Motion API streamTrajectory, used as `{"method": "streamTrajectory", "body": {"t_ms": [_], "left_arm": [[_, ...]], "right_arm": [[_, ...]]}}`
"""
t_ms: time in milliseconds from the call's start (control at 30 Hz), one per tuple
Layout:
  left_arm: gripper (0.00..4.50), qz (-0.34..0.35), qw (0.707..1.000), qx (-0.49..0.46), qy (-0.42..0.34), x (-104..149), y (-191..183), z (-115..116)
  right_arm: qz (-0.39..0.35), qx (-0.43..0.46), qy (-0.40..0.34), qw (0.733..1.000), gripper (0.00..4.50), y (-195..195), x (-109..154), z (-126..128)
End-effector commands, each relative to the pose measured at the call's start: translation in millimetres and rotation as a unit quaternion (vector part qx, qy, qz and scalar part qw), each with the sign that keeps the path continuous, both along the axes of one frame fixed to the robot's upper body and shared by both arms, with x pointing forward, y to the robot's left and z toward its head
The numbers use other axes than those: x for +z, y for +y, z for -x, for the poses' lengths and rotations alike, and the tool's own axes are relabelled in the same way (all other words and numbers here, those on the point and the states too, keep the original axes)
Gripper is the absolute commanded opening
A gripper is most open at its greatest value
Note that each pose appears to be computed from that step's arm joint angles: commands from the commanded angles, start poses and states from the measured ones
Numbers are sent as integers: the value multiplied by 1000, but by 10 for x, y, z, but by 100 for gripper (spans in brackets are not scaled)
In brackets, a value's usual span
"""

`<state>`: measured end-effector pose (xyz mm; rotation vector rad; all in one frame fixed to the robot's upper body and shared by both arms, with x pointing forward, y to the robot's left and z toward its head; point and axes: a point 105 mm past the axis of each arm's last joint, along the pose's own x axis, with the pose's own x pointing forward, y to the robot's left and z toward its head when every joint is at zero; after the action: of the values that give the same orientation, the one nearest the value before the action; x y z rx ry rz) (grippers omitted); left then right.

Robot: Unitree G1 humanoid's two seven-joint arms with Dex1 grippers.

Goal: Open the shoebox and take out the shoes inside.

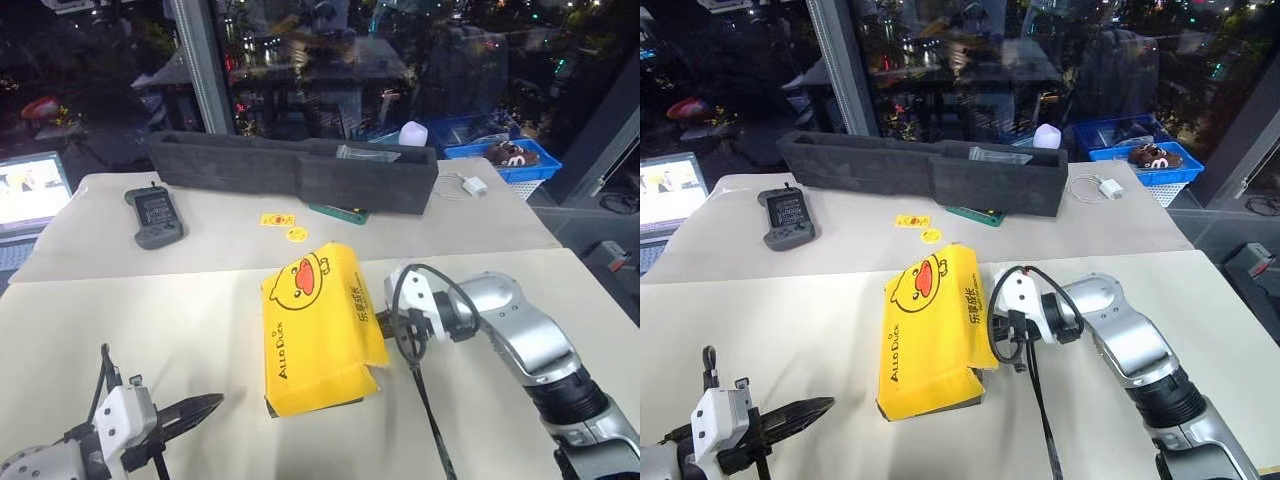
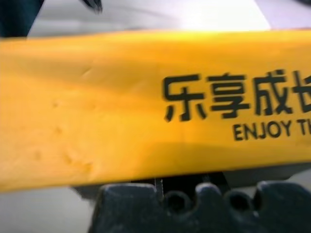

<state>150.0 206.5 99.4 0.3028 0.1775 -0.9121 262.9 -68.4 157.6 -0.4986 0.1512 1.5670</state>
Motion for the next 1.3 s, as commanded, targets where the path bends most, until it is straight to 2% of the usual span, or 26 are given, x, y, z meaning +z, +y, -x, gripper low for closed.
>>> {"method": "streamTrajectory", "body": {"t_ms": [33,167,267,367,500,633,733,900,1000,1100,1300], "left_arm": [[0,-10,999,9,-31,116,26,1],[0,-10,999,20,-33,140,27,57],[0,-11,999,26,-30,163,22,151],[0,-14,999,29,-23,185,11,245],[0,-19,999,31,3,221,12,468],[0,-26,999,33,18,238,25,596],[0,-27,999,37,15,292,21,605],[0,-25,999,30,11,315,-18,561],[0,-26,999,24,9,331,-24,547],[0,-21,1000,18,-2,399,-28,499],[0,22,999,2,-47,864,-141,186]], "right_arm": [[-45,39,-25,998,3,138,400,90],[-89,116,-43,988,3,467,729,286],[-100,156,-65,980,3,697,827,350],[-109,164,-66,978,3,844,852,284],[-105,170,-46,979,3,1004,674,159],[-98,152,-35,983,3,1157,480,-23],[-94,112,-32,989,3,1497,327,-236],[-103,115,-33,988,3,1968,298,-212],[-100,129,-45,986,3,1978,317,-190],[-99,133,-56,985,3,1827,394,-220],[-111,109,-52,986,3,1098,714,-243]]}}
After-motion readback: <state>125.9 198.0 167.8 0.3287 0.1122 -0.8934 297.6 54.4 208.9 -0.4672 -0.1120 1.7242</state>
